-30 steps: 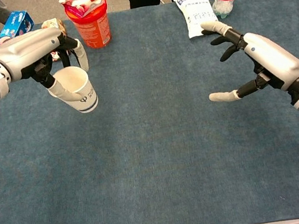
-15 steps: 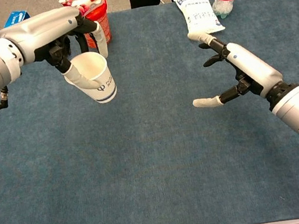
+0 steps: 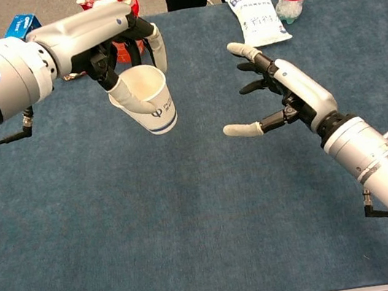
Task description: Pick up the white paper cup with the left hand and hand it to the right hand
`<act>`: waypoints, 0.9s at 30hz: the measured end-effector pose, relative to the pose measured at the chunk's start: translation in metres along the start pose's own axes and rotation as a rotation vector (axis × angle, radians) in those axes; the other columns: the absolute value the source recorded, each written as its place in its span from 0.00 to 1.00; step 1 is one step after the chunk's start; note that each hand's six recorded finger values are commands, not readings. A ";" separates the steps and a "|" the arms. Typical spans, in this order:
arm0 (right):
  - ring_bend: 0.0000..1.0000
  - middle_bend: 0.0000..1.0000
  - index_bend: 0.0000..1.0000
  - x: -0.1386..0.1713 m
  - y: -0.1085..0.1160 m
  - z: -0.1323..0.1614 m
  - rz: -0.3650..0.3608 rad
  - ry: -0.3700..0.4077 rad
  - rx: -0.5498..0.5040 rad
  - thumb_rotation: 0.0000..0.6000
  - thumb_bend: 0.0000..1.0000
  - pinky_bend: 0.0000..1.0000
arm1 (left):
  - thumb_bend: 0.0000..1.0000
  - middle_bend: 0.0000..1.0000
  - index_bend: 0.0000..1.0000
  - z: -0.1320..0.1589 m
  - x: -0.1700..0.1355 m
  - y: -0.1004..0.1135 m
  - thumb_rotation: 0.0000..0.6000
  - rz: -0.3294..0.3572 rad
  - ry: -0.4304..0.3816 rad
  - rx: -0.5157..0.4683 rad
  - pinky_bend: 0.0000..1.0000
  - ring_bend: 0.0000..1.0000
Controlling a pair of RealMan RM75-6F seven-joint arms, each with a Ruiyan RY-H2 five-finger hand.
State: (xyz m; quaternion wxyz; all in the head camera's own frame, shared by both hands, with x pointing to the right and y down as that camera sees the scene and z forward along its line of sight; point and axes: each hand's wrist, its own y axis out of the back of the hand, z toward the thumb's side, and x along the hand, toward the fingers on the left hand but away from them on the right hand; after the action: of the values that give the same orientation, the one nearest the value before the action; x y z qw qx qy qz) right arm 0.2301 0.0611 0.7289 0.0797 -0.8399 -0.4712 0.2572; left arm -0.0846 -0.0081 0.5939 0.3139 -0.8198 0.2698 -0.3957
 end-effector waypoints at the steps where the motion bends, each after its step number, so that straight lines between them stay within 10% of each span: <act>1: 0.07 0.02 0.00 -0.001 -0.002 0.000 0.005 -0.001 -0.004 1.00 0.00 0.24 | 0.11 0.39 0.48 0.001 0.001 0.000 1.00 0.000 -0.004 0.000 0.72 0.44; 27: 0.07 0.03 0.00 -0.008 -0.047 0.013 0.156 0.029 -0.102 1.00 0.00 0.24 | 0.11 0.39 0.48 0.030 0.014 -0.012 1.00 -0.026 -0.076 -0.011 0.72 0.44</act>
State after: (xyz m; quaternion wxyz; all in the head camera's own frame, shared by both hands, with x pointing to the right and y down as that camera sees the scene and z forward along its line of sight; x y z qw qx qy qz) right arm 0.1848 0.0780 0.7382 0.0232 -0.8807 -0.4156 0.2259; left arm -0.0507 -0.0004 0.5949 0.3143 -0.8394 0.2490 -0.3669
